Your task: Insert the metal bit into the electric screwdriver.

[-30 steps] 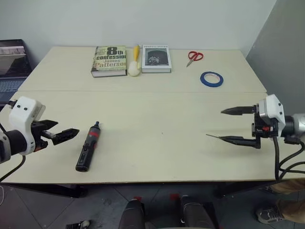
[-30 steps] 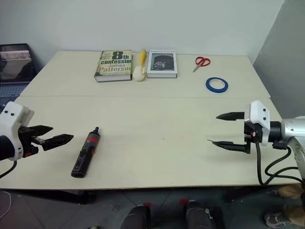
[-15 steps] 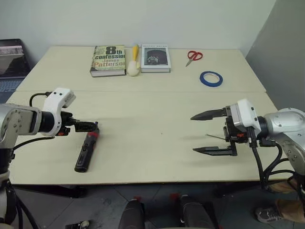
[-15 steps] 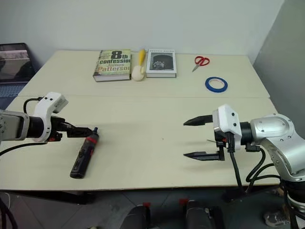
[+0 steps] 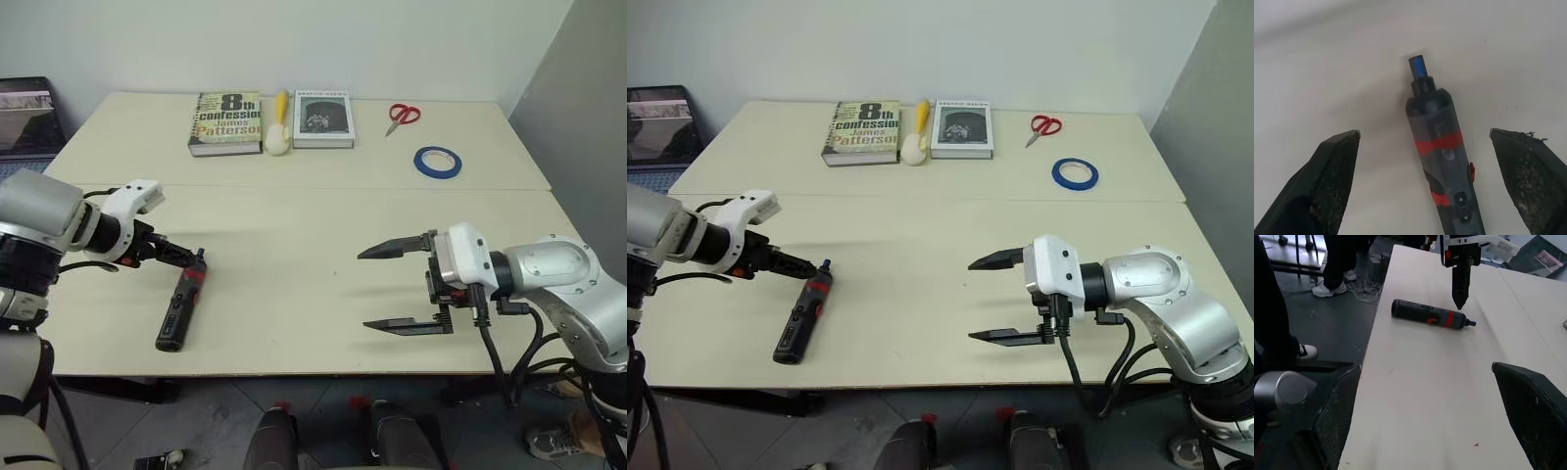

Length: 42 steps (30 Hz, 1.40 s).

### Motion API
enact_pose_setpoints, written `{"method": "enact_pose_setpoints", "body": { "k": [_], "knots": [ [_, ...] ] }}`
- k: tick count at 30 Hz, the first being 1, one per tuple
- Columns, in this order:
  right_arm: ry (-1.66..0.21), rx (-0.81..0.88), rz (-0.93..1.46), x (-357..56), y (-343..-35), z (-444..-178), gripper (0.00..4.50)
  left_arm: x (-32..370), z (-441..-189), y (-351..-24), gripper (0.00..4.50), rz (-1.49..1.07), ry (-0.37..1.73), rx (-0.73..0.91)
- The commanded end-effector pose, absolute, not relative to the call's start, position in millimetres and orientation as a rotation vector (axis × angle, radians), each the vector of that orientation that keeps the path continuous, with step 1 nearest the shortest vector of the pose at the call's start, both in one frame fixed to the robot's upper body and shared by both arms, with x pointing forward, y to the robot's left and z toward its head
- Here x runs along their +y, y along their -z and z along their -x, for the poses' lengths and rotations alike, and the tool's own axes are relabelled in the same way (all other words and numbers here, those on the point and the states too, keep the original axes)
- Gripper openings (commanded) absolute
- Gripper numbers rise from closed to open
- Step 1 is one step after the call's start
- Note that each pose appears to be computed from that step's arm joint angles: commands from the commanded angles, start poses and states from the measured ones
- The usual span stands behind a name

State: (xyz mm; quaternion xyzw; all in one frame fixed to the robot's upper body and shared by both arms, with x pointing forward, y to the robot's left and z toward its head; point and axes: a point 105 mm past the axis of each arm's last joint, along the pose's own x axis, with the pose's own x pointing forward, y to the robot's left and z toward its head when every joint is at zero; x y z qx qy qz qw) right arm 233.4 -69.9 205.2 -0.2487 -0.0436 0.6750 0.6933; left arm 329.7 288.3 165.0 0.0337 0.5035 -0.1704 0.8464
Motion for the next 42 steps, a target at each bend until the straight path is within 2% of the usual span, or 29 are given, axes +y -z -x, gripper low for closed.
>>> {"method": "enact_pose_setpoints", "body": {
  "k": [1,9,26,42],
  "knots": [
    [-1.501,-0.145,0.586,-68,-210,-230,4.5,284,-331,-171,4.44,-0.056,0.36,1.067],
    [-1.502,-0.152,0.573,-65,-211,-228,4.5,288,-336,-158,4.44,-0.06,0.297,1.104],
    [-1.509,-0.15,0.544,-58,-212,-222,4.5,282,-358,-154,4.44,-0.072,0.299,1.119],
    [-1.45,-0.117,0.589,-63,-203,-224,4.5,285,-351,-137,4.44,-0.076,0.301,1.208]
  ]
}}
